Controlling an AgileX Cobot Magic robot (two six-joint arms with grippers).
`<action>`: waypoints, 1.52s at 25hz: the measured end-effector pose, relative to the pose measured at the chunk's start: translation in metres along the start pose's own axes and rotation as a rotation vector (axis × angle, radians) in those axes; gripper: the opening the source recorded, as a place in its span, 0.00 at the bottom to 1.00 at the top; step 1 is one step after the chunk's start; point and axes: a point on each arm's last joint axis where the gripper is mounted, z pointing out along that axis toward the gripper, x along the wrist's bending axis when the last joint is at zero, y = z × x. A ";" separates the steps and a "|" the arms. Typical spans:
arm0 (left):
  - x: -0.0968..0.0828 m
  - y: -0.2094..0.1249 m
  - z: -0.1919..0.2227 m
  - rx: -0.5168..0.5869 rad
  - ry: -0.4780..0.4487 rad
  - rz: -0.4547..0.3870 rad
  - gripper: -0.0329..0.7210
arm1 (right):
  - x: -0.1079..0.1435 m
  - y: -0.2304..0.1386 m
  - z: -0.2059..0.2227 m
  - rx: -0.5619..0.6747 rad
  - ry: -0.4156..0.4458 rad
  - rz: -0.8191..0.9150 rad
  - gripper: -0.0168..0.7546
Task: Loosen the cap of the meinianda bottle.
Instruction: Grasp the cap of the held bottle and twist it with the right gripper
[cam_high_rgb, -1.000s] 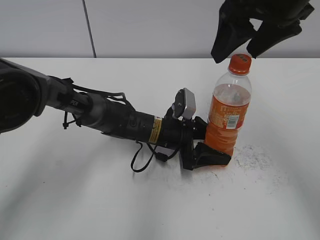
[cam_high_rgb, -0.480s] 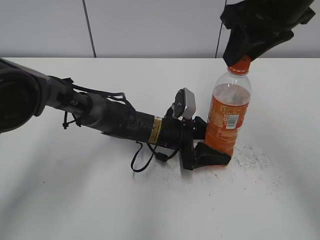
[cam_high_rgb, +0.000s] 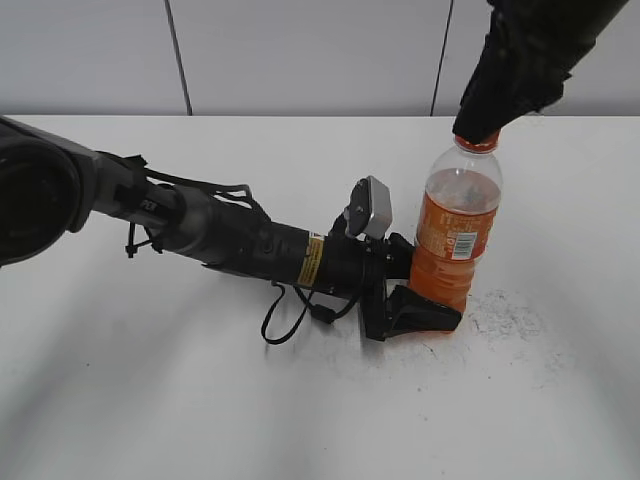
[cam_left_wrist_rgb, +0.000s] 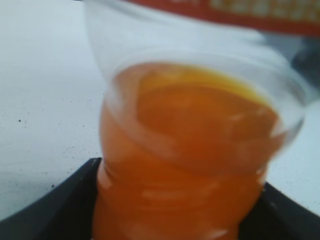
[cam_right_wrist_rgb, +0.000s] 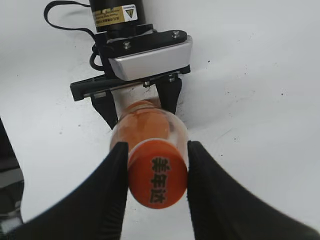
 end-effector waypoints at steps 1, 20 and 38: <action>0.000 0.000 0.000 0.001 -0.001 0.000 0.79 | 0.000 0.000 0.000 -0.003 0.002 0.048 0.38; 0.000 0.000 0.000 0.001 -0.002 -0.001 0.79 | -0.002 -0.003 0.000 0.013 -0.033 0.905 0.36; 0.000 0.000 0.000 0.001 -0.003 -0.001 0.79 | -0.001 -0.001 0.000 0.007 -0.015 0.708 0.72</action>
